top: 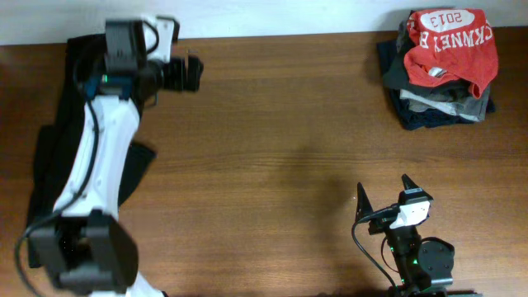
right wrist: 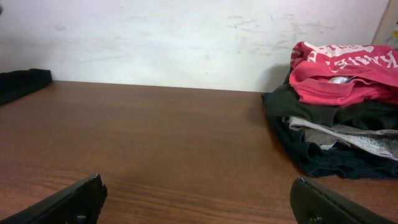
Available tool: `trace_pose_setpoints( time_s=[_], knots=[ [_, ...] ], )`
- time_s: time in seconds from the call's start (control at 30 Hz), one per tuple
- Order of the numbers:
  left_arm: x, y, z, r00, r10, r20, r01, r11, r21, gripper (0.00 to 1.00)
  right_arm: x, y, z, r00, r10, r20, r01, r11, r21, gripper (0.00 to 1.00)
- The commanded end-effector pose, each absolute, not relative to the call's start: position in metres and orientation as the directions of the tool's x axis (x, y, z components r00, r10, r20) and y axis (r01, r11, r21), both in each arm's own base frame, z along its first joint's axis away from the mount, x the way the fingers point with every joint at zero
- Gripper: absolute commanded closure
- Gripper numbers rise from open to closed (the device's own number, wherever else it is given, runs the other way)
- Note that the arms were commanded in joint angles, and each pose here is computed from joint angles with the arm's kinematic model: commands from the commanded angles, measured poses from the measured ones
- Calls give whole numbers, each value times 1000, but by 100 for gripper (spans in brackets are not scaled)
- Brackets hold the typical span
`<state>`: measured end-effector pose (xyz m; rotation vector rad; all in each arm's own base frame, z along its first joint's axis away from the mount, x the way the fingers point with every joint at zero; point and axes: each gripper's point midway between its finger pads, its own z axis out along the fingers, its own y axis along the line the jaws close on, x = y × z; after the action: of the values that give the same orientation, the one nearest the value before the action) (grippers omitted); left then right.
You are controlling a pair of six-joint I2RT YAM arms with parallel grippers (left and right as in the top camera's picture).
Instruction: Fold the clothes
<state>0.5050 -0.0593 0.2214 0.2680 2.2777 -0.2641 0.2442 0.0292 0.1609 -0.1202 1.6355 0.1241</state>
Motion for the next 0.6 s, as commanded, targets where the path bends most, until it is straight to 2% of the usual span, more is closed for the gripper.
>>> trace_pose_setpoints(
  time_s=[0.0,0.2,0.4,0.57],
  knots=[
    [469,-50,214,-622,116,-775,250,967,-56,1,244,28,158,-69,6,-998,-144,989,16,1],
    [424,-40,198,-529,113,-841,215,977,-4,1,244,28,159,-68,6,-998,-144,989,16,1],
    [384,-34,204,-357,108,-928,191,981,41,1,244,28,158,-69,6,-998,-144,989,16,1],
    [347,-26,203,-268,106,-958,147,987,69,1,244,28,159,-68,6,-998,-144,989,16,1]
  ],
)
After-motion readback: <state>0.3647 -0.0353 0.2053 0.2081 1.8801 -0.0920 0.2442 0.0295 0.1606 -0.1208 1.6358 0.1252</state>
